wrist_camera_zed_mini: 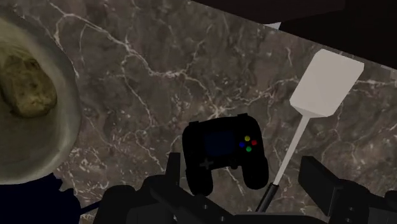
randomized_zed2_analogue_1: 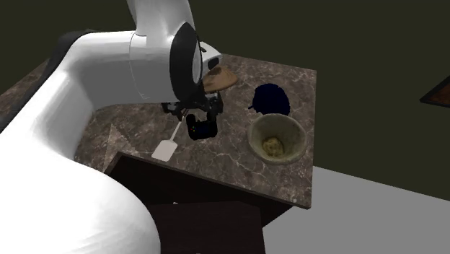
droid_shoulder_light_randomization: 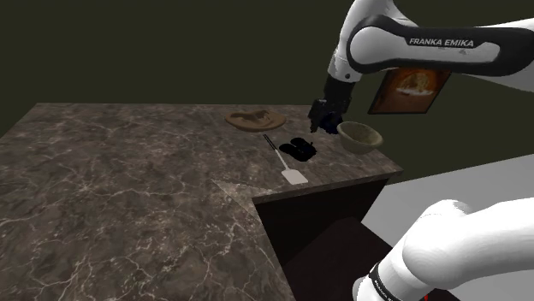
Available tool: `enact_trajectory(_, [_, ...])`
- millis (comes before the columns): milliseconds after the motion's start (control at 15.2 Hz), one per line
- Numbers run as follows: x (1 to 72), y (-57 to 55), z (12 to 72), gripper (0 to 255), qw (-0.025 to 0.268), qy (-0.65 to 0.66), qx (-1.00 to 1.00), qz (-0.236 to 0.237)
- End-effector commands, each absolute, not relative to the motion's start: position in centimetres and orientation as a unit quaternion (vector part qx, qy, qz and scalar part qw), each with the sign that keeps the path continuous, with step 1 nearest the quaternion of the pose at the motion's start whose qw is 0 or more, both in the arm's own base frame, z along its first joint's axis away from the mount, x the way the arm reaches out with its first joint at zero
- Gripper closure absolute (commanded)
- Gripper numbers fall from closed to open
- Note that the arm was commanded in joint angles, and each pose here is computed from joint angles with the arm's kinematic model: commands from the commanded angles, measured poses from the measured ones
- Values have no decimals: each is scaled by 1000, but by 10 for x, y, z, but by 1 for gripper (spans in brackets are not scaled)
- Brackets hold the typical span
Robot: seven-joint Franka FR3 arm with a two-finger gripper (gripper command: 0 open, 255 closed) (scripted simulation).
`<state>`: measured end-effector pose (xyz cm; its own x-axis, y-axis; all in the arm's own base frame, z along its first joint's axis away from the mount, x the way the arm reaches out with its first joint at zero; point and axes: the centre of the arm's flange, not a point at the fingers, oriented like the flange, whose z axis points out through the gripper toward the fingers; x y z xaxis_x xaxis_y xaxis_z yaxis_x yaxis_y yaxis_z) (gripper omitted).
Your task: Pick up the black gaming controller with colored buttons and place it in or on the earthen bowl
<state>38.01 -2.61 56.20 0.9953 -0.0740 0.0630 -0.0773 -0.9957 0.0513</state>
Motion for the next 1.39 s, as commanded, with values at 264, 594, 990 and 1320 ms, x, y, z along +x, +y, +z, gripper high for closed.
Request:
enact_trajectory(264, [436, -53, 511, 0, 13, -44, 998, 46])
enact_trajectory(594, [464, -65, 480, 0, 6, -47, 998, 52])
enact_trajectory(990, [467, -65, 451, 0, 6, -47, 998, 52])
enact_trajectory(1320, [467, -65, 451, 0, 6, -47, 998, 52])
